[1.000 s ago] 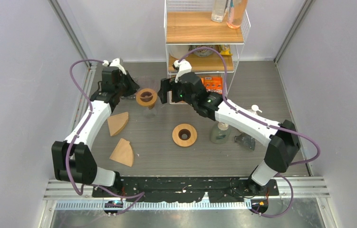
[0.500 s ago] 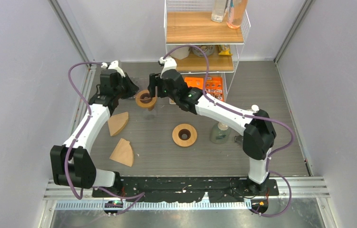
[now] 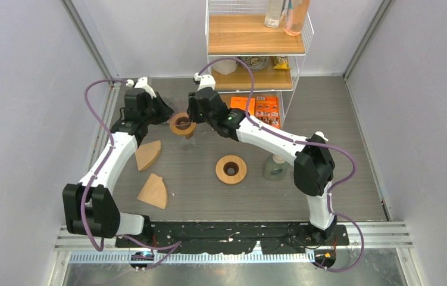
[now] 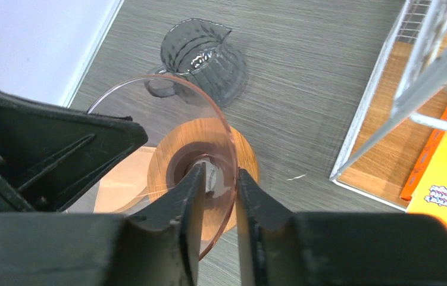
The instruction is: Place the coffee filter in the dripper
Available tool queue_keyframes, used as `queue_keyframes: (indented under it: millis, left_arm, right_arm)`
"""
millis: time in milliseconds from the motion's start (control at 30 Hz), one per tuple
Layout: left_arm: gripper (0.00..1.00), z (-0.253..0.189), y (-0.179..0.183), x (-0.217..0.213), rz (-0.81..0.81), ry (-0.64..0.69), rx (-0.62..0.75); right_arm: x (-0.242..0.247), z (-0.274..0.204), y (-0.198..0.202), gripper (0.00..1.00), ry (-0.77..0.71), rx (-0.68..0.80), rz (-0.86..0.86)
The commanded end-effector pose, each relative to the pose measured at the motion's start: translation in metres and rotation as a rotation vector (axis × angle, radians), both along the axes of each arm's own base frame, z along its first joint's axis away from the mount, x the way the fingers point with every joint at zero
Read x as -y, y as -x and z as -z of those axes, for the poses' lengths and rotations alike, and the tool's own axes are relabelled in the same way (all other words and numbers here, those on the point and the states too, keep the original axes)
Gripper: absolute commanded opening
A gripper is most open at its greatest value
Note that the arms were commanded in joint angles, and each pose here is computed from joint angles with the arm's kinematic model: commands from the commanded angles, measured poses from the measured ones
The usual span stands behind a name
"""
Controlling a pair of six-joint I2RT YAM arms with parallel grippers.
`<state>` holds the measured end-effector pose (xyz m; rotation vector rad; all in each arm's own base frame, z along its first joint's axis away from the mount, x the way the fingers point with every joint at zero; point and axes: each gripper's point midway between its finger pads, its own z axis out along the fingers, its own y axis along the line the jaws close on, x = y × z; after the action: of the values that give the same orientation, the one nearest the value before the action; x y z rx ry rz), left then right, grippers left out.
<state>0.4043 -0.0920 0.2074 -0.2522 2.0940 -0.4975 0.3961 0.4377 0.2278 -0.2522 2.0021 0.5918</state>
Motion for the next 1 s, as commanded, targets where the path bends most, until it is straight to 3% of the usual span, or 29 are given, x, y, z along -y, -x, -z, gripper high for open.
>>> queue_keyframes:
  millis: [0, 100, 467, 667, 967]
  left_arm:
    - [0.00, 0.060, 0.029, -0.009, 0.001, -0.061, -0.214]
    - [0.00, 0.068, 0.033, -0.014, -0.026, -0.075, -0.249]
    - [0.00, 0.058, 0.041, -0.018, -0.065, -0.067, -0.283]
    - [0.00, 0.047, 0.042, -0.017, -0.071, -0.060, -0.299]
    - [0.00, 0.050, 0.041, -0.018, -0.076, -0.072, -0.329]
  right_arm:
    - [-0.003, 0.010, 0.011, 0.16, 0.066, -0.038, -0.057]
    - [-0.003, 0.026, 0.019, 0.06, 0.123, -0.092, -0.101]
    - [0.002, 0.065, 0.047, 0.05, 0.196, -0.285, -0.209]
    - [0.020, 0.084, 0.052, 0.05, 0.347, -0.371, -0.215]
    - [0.041, 0.127, 0.050, 0.05, 0.460, -0.464, -0.194]
